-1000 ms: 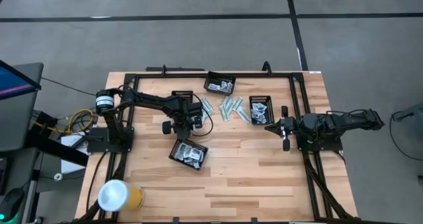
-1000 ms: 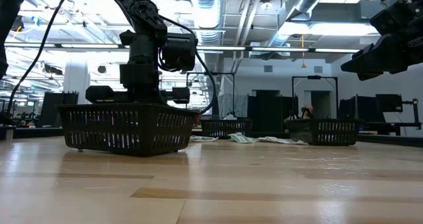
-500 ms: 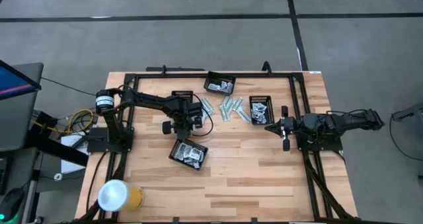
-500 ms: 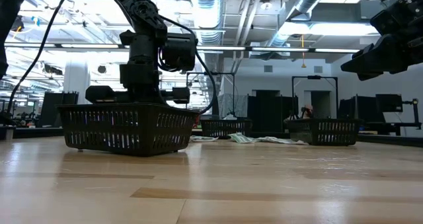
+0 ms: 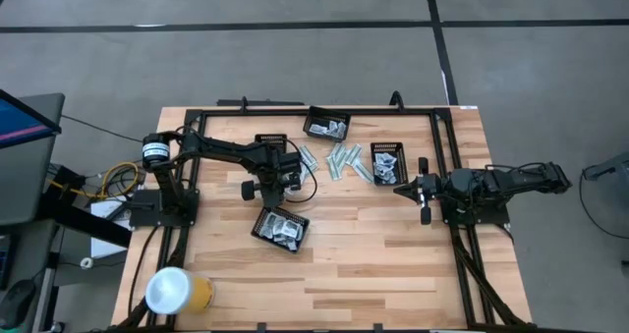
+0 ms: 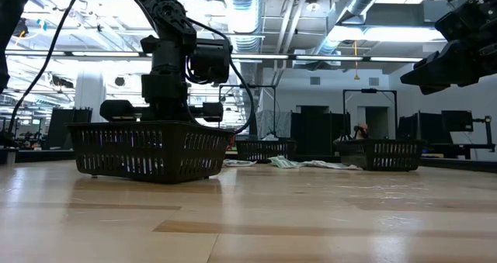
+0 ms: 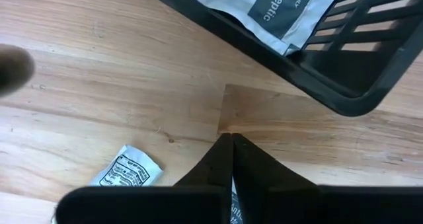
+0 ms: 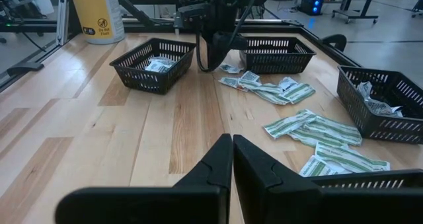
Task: Pick & Place First Aid Supplies
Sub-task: Put the white towelette pack into the bottom black bin
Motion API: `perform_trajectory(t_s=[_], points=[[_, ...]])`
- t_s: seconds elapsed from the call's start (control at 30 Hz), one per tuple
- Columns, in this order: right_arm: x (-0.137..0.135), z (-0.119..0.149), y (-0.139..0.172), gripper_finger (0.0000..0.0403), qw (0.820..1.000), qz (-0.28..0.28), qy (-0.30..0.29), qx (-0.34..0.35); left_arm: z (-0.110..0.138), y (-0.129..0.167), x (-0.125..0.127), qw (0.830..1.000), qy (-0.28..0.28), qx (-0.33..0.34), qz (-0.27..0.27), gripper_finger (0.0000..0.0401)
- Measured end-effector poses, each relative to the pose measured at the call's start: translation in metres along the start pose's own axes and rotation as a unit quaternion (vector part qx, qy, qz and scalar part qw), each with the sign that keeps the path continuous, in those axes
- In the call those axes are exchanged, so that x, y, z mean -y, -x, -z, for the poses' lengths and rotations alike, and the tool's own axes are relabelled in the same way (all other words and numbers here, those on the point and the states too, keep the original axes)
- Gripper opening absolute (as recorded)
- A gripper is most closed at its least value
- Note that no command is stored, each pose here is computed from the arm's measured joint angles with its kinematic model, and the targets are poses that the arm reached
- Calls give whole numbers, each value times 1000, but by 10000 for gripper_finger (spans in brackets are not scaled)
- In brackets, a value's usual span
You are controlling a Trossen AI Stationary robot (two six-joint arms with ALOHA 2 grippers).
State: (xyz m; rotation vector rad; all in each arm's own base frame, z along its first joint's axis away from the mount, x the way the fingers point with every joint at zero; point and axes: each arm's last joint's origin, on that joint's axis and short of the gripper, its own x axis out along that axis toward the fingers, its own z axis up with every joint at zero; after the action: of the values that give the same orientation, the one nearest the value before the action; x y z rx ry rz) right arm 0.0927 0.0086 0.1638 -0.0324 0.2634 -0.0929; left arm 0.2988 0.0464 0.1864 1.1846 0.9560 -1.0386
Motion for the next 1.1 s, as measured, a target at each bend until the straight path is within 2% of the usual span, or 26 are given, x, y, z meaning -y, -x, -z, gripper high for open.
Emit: perform_trajectory(t_s=[0.5, 0.87, 0.97, 1.1], points=[[0, 0, 0, 8, 1000, 0, 0, 0, -8, 3, 0, 1000, -1, 6, -2, 6], [0, 0, 0, 8, 1000, 0, 0, 0, -7, 8, 1, 1000, 2, -31, -7, 9], [0, 0, 0, 8, 1000, 0, 0, 0, -7, 8, 1, 999, 1, -40, -6, 32], [0, 0, 0, 8, 1000, 0, 0, 0, -6, 8, 1, 999, 0, -43, -4, 85]])
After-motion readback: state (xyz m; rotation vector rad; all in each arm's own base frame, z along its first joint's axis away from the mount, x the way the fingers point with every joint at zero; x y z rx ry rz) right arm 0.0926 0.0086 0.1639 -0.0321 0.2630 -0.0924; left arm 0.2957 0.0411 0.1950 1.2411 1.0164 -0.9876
